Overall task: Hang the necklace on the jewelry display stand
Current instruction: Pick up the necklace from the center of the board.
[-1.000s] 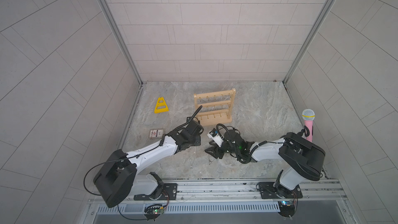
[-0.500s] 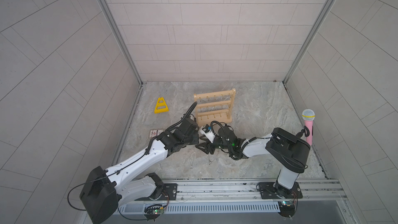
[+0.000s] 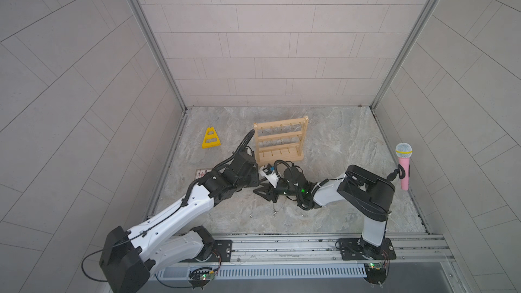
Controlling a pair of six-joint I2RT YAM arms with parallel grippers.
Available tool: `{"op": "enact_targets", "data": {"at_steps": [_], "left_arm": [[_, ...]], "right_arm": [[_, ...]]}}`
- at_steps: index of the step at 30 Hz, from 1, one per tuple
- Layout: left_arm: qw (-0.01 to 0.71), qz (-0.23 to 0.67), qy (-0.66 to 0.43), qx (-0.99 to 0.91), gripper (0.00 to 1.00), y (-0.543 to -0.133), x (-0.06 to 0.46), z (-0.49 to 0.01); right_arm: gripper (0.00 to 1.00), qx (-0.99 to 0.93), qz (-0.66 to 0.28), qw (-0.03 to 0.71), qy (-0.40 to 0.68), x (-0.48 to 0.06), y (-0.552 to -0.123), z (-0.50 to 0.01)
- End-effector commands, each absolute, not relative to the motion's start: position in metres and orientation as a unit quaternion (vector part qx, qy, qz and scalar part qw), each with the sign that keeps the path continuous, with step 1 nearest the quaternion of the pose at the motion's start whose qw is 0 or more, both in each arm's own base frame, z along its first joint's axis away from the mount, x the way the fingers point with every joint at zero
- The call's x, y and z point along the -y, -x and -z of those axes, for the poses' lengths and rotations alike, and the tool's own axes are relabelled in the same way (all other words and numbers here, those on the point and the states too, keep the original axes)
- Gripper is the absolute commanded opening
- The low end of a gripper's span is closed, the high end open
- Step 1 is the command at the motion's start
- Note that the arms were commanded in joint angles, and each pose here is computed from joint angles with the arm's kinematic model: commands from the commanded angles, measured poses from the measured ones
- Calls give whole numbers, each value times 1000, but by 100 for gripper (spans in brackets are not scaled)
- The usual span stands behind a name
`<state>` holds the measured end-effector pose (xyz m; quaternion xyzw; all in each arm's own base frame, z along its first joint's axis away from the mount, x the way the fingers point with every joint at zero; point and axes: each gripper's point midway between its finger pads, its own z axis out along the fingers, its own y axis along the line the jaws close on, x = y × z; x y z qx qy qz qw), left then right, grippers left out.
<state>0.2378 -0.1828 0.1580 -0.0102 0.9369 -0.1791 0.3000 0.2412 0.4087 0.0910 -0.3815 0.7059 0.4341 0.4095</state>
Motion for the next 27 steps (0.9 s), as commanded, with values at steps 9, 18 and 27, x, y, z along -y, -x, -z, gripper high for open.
{"op": "enact_targets", "data": {"at_steps": [9,18,27], "left_arm": [[329,184,21,-926,0,-242,178,-186],[357,184,28,-916,0,-244,171,-197],[360,184,28,-914,0,-244,170,-200]], "right_arm": [[42,-682,-462,410,392,-424,-234,-101],[33,-685,-461,404,393,-424,-233,-98],[20,-683,-465,400,396,-426,-231,-99]]}}
